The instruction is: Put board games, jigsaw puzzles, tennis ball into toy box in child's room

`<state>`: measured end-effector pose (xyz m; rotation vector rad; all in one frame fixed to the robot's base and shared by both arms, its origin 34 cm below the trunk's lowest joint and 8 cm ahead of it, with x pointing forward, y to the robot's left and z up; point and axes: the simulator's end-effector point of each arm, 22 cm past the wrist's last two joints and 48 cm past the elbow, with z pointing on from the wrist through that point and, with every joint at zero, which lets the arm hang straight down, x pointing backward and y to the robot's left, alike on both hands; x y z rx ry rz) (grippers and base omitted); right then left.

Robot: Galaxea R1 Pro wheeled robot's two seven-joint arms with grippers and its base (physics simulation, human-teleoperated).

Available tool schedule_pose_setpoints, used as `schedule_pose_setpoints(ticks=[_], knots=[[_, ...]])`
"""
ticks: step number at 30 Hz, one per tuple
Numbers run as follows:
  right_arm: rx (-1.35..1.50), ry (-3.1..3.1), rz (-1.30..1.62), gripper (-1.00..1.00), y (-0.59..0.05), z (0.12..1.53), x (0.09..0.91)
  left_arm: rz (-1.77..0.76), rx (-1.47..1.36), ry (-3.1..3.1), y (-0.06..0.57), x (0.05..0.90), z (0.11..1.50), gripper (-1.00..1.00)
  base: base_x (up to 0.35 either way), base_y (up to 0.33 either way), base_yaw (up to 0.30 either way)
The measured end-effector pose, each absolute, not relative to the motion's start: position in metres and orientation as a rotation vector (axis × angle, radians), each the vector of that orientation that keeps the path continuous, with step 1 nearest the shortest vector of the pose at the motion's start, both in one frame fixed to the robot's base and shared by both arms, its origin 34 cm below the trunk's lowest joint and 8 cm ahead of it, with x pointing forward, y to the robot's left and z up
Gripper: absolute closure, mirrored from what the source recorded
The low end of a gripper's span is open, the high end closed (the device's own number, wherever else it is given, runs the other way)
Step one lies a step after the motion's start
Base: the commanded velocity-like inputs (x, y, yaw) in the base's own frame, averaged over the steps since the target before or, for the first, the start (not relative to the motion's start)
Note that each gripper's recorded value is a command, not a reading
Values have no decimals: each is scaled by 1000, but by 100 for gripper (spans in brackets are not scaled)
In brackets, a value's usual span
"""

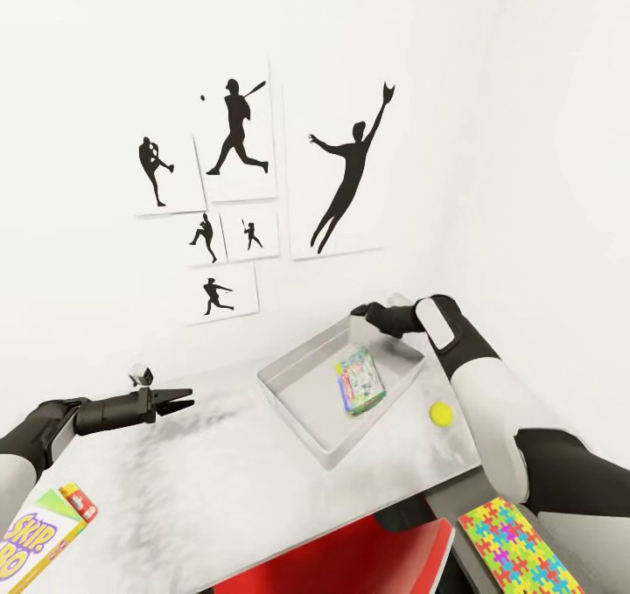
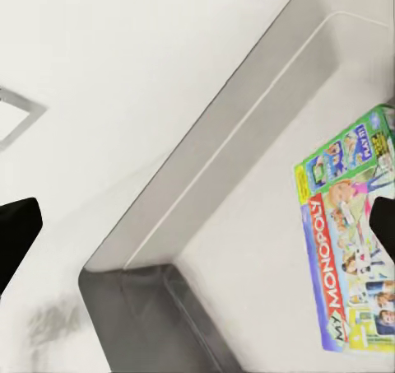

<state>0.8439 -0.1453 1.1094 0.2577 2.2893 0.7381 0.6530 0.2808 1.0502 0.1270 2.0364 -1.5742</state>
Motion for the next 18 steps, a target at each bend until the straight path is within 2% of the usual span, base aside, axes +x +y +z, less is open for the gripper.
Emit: schedule_pose_setpoints(ticks=[18], knots=[[272,2221,718,-100,-149,1119,855,-1575,127,2036,280,653,1050,-100,0,0,0]])
